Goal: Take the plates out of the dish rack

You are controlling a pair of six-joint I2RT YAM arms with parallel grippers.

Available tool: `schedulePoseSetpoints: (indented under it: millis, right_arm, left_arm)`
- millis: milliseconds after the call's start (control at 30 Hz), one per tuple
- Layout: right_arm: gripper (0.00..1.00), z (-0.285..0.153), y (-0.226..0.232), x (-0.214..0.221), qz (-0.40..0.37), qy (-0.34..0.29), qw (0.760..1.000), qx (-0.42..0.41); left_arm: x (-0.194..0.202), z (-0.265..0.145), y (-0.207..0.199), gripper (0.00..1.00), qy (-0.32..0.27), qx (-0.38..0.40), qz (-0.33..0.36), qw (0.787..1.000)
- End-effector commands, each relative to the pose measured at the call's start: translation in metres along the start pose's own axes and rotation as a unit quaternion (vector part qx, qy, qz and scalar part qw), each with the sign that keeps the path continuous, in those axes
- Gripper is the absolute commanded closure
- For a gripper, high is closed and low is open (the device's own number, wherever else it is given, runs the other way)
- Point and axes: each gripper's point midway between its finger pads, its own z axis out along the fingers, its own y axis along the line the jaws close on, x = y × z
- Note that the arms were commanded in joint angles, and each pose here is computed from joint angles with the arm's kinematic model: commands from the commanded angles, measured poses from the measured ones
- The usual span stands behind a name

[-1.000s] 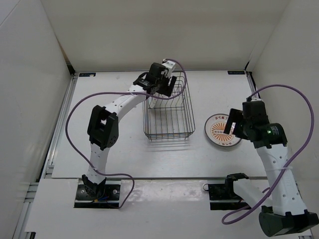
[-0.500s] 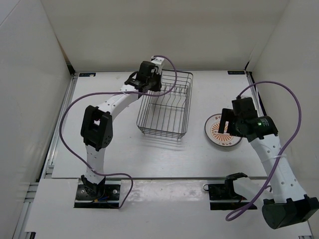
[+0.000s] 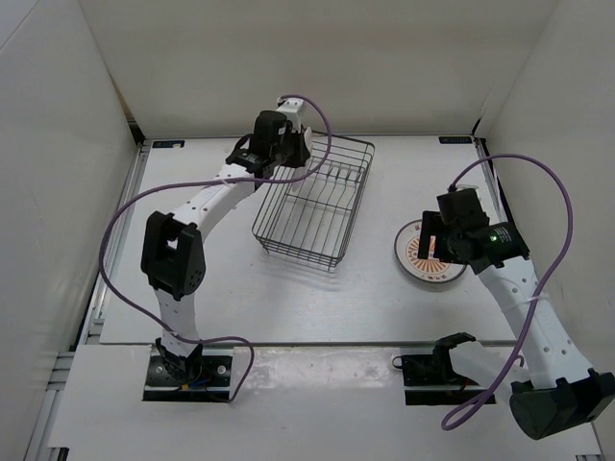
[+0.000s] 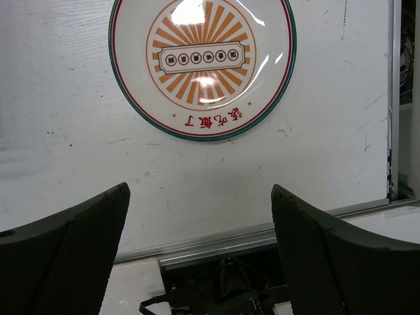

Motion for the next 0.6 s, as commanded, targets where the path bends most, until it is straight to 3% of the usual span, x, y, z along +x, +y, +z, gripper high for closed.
schedulePoseSetpoints:
  millis: [0, 133, 300, 400, 533, 567]
  right_arm:
    - [0.10, 0.000, -0.001, -0.005, -0.004, -0.012, 1.000, 0.007]
    - [0.10, -0.001, 0.001, -0.001, -0.009, -0.006, 1.000, 0.004]
    - [0.10, 0.001, 0.002, 0.003, -0.015, -0.003, 1.000, 0.003]
    - [0.10, 0.002, 0.005, 0.004, -0.021, -0.001, 1.000, -0.002]
    - [0.10, 0.003, 0.008, 0.004, -0.027, -0.003, 1.000, -0.006]
    - [0.10, 0.004, 0.007, 0.005, -0.029, -0.002, 1.000, -0.002]
  left_arm:
    - [-0.076, -0.046, -0.023, 1.00, -0.102, 0.022, -0.001, 0.995]
    - [-0.127, -0.075, -0.016, 1.00, -0.151, -0.007, 0.074, 0.986]
    - [-0.127, -0.107, 0.071, 1.00, -0.105, -0.185, 0.153, 0.965]
    - [-0.087, -0.123, 0.129, 1.00, -0.037, -0.275, 0.147, 0.949]
    - [-0.024, -0.153, 0.184, 1.00, 0.028, -0.367, 0.074, 0.927]
    - [0.027, -0.150, 0.195, 0.99, 0.083, -0.371, 0.076, 0.922]
